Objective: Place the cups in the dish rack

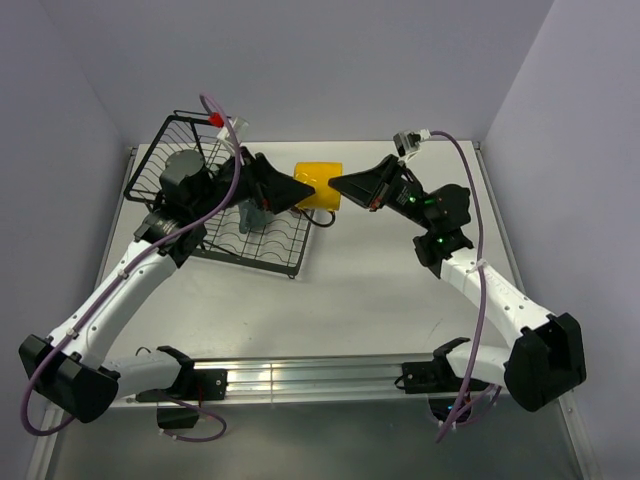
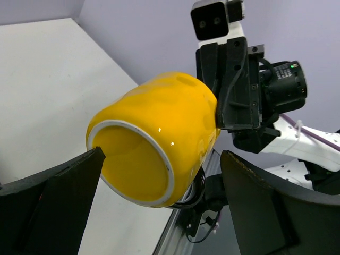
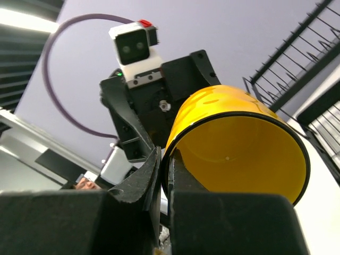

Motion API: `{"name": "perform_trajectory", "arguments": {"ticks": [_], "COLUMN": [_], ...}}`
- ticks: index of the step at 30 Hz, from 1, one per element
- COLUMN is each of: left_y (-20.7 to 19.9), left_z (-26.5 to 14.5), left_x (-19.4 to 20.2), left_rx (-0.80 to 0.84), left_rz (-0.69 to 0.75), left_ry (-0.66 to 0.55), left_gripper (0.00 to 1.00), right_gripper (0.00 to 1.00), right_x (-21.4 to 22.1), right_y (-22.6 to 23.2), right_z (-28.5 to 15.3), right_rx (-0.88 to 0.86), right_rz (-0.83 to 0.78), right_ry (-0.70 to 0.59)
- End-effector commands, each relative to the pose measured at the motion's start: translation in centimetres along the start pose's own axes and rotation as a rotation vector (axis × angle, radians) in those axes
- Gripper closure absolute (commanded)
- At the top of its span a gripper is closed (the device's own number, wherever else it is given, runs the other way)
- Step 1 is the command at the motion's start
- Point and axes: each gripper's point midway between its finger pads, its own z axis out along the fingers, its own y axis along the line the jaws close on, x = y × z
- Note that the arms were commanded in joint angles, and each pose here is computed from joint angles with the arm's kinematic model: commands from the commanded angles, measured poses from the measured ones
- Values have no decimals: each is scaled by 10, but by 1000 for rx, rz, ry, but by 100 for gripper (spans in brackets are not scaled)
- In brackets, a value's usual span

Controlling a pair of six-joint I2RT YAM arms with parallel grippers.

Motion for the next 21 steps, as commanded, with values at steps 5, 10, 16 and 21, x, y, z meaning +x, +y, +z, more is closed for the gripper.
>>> {"name": "perform_trajectory", "arguments": {"ticks": [5,10,16,21], "left_y": [-23,-14,-14,-11], "left_z": [1,-1,-5,-8], "left_x": [8,5,2,-3], "left_rx": [127,70,56,33], "left_rz": [-13,7,17,22], "left_ry": [39,24,25,20], "left_gripper": [1,1,1,1], "right_gripper": [100,100,100,100], "right_x": [4,9,13,15], "right_y": [88,93,100,108], "right_z": [-13,-20,-26,-31], "right_rx": [-377,-436,-477,-501], "right_rz": [-81,-46,-43,-54], "right_ry": [19,41,49,57]}}
